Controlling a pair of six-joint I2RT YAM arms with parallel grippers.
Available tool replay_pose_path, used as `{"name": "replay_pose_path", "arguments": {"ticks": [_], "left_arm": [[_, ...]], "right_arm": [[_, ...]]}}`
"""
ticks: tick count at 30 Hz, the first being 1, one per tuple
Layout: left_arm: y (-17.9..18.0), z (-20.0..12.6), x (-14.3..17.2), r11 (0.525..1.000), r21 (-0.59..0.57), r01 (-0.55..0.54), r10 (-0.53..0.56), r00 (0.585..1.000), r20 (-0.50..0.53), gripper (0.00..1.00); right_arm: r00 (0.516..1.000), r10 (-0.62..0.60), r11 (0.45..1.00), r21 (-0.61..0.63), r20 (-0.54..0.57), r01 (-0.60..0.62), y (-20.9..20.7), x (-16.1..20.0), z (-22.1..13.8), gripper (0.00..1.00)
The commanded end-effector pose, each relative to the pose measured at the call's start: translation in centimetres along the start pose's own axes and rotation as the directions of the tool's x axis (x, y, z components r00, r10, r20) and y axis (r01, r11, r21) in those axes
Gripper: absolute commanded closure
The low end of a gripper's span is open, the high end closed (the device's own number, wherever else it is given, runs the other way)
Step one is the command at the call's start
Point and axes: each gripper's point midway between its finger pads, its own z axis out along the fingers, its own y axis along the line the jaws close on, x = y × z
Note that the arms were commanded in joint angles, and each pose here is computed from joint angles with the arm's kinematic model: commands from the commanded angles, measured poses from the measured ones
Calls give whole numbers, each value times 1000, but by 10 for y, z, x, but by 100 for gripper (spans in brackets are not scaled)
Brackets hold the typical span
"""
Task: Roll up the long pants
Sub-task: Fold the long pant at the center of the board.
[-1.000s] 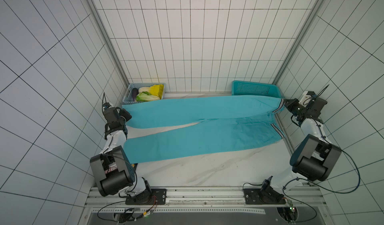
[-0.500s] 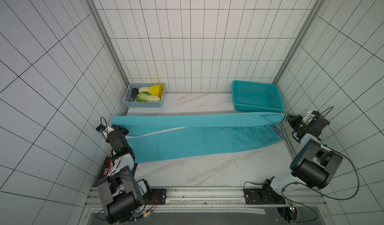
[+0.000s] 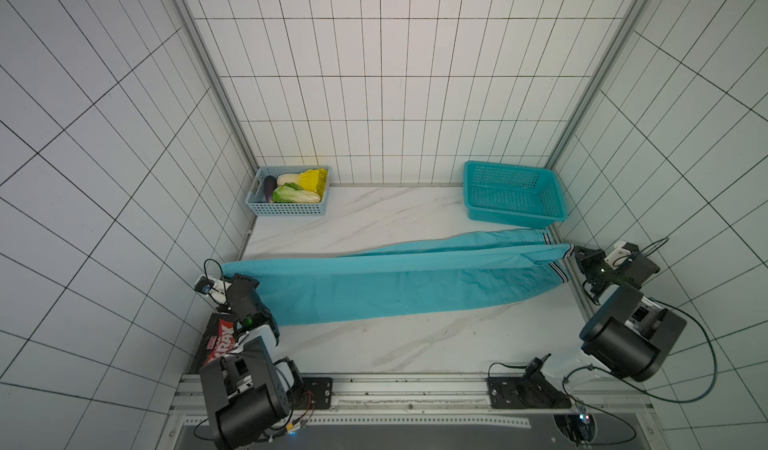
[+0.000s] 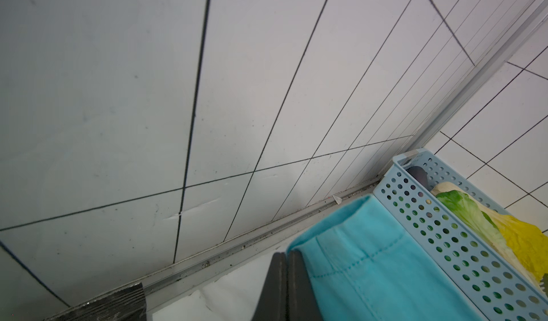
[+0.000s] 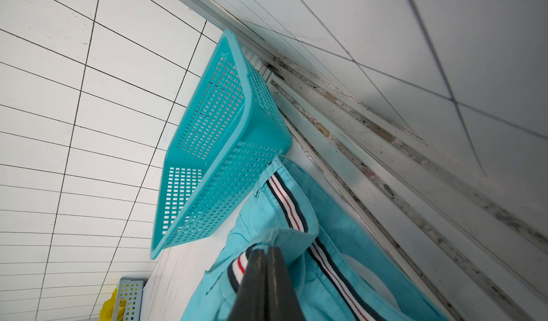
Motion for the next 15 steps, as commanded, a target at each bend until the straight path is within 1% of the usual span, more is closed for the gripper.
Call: {"name": "replay_pose_path", "arguments": {"ticks": [1, 2, 3, 4, 5, 6, 7, 8, 10, 11, 12, 13, 14, 15], "left_arm": [[27, -6, -27, 986, -157, 51, -34, 994, 107, 77], [37, -11, -29, 976, -203, 76, -52, 991, 123, 73], [44, -17, -32, 969, -226, 98, -66, 987, 149, 75], [49, -23, -36, 964, -237, 121, -79, 981, 178, 73], [54, -30, -41, 956, -246, 162, -109, 970, 218, 61], [61, -35, -44, 941, -263, 212, -144, 956, 256, 37], [64, -38, -45, 931, -269, 247, -172, 946, 273, 15], [65, -39, -46, 925, -268, 268, -192, 941, 278, 2], [58, -35, -47, 932, -241, 271, -207, 943, 260, 2], [49, -31, -48, 943, -215, 253, -202, 951, 235, 2], [29, -23, -50, 968, -144, 207, -179, 967, 183, 2], [6, -17, -53, 988, -60, 141, -132, 982, 133, 2], [-22, -12, -56, 997, 28, 77, -79, 993, 84, 2], [-51, -11, -60, 998, 67, -2, -2, 998, 59, 2]], "right_arm": [[980, 119, 984, 114, 161, -138, -45, -30, -23, 84], [976, 137, 979, 127, 171, -160, -51, -28, -28, 82], [970, 147, 975, 135, 193, -175, -56, -29, -34, 80], [964, 157, 971, 145, 214, -190, -61, -30, -41, 75], [957, 167, 966, 155, 236, -207, -66, -32, -48, 68], [950, 178, 958, 174, 258, -227, -71, -33, -56, 60], [944, 182, 954, 184, 276, -238, -73, -35, -63, 54], [938, 178, 951, 192, 297, -242, -74, -37, -70, 49], [930, 171, 951, 193, 326, -243, -68, -43, -79, 44], [931, 161, 955, 187, 327, -231, -60, -46, -82, 43], [936, 142, 965, 166, 323, -204, -47, -52, -84, 43], [942, 126, 973, 148, 311, -179, -34, -55, -84, 43], [953, 93, 982, 130, 288, -136, -16, -57, -81, 43], [967, 35, 990, 126, 251, -69, 5, -57, -75, 43]]}}
